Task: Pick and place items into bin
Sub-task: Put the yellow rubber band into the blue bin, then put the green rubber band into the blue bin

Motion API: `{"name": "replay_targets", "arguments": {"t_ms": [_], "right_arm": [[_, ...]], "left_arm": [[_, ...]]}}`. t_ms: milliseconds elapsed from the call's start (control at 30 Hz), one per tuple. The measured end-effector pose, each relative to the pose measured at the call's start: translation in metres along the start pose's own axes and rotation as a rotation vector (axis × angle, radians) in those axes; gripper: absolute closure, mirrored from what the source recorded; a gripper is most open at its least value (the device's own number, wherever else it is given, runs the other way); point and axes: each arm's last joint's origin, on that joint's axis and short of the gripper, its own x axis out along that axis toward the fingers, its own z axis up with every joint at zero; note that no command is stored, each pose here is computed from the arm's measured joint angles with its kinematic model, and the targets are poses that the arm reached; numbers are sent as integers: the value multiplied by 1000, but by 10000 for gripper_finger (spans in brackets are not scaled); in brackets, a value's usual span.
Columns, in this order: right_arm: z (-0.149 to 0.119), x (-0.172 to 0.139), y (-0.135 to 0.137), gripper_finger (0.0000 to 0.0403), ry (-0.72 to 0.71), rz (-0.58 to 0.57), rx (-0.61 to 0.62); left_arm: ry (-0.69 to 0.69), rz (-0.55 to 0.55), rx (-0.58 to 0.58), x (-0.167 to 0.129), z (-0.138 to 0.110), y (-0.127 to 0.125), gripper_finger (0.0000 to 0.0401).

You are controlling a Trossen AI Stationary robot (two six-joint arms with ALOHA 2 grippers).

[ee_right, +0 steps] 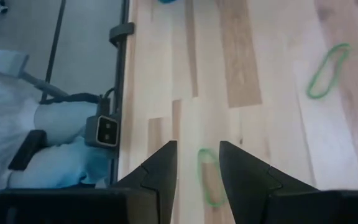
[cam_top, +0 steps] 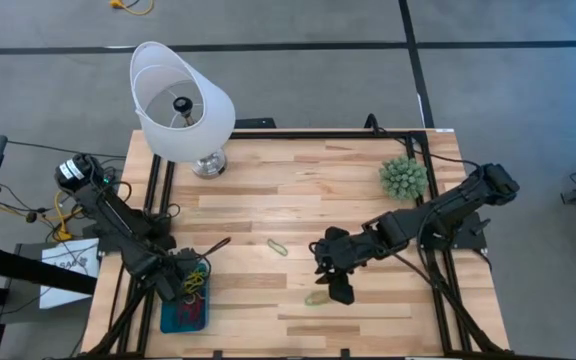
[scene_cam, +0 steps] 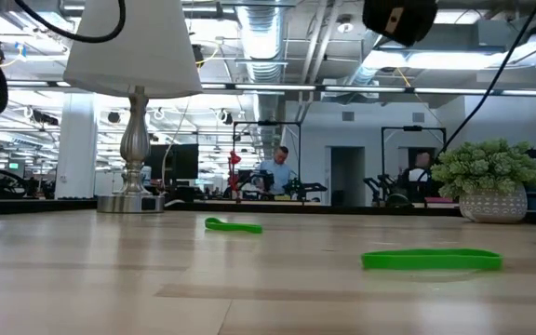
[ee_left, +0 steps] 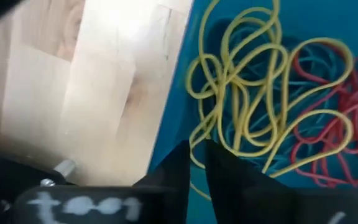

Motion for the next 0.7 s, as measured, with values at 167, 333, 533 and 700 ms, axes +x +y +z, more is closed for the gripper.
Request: {"name": "replay_targets", "arguments": {"t_ms": [167,333,533,700], "right_arm": [[1,12,-10,290,28,-35,21],[-3,41,-24,290,98,-91,76],[-19,80,-34,290,269,-66,221],[-44,99,-23,290,463,6,211]], "left_arm": [[6,-8,-15,0,2,0,326],[72,-91,49,-5,5,-6,308],[-22,-123,76,-33,15,-18,309],[-337,-116,225,-70,30,-32,309]]}}
